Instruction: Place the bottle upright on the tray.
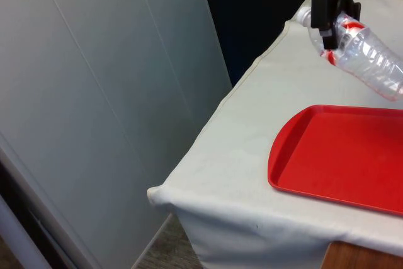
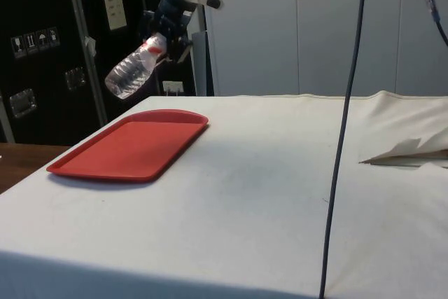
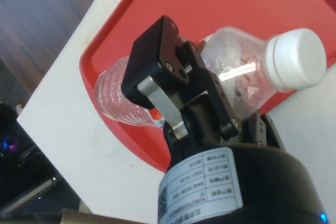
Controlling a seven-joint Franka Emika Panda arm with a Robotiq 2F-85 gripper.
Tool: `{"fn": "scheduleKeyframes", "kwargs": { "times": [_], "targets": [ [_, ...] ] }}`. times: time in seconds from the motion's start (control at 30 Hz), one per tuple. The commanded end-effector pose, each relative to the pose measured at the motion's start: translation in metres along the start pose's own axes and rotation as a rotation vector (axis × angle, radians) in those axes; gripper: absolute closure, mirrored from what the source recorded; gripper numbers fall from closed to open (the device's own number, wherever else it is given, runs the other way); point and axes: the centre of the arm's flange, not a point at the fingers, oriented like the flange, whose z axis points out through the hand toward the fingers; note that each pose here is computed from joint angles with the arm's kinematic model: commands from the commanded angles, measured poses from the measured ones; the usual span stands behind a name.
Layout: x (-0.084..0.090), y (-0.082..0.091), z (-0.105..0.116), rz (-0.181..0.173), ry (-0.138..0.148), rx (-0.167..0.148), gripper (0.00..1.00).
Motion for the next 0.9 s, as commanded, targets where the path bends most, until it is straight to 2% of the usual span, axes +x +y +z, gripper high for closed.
{"fn": "scheduleKeyframes", "kwargs": {
  "times": [0.0, 0.07, 0.1, 0.13, 0.37, 0.4, 0.43, 0.6, 0.63, 0.67, 0.7, 0.87],
  "targets": [
    [0.002, 0.002, 0.002, -0.001, 0.027, 0.001, 1.0],
    [0.002, 0.001, 0.002, -0.015, 0.037, 0.01, 1.0],
    [0.0, -0.002, -0.001, -0.016, 0.015, 0.012, 1.0],
    [0.002, 0.0, 0.001, -0.018, 0.04, 0.012, 1.0],
    [0.003, -0.003, -0.001, -0.047, 0.065, 0.032, 1.0],
    [-0.001, -0.006, -0.004, -0.05, 0.042, 0.036, 1.0],
    [0.002, -0.003, -0.001, -0.052, 0.068, 0.036, 1.0],
    [0.0, -0.003, -0.001, -0.071, 0.081, 0.047, 1.0],
    [-0.002, -0.003, 0.0, -0.074, 0.081, 0.048, 1.0],
    [-0.003, -0.007, -0.003, -0.078, 0.063, 0.051, 1.0],
    [-0.004, -0.003, 0.0, -0.078, 0.08, 0.049, 1.0],
    [-0.015, -0.001, 0.001, -0.1, 0.078, 0.057, 1.0]
  ]
}}
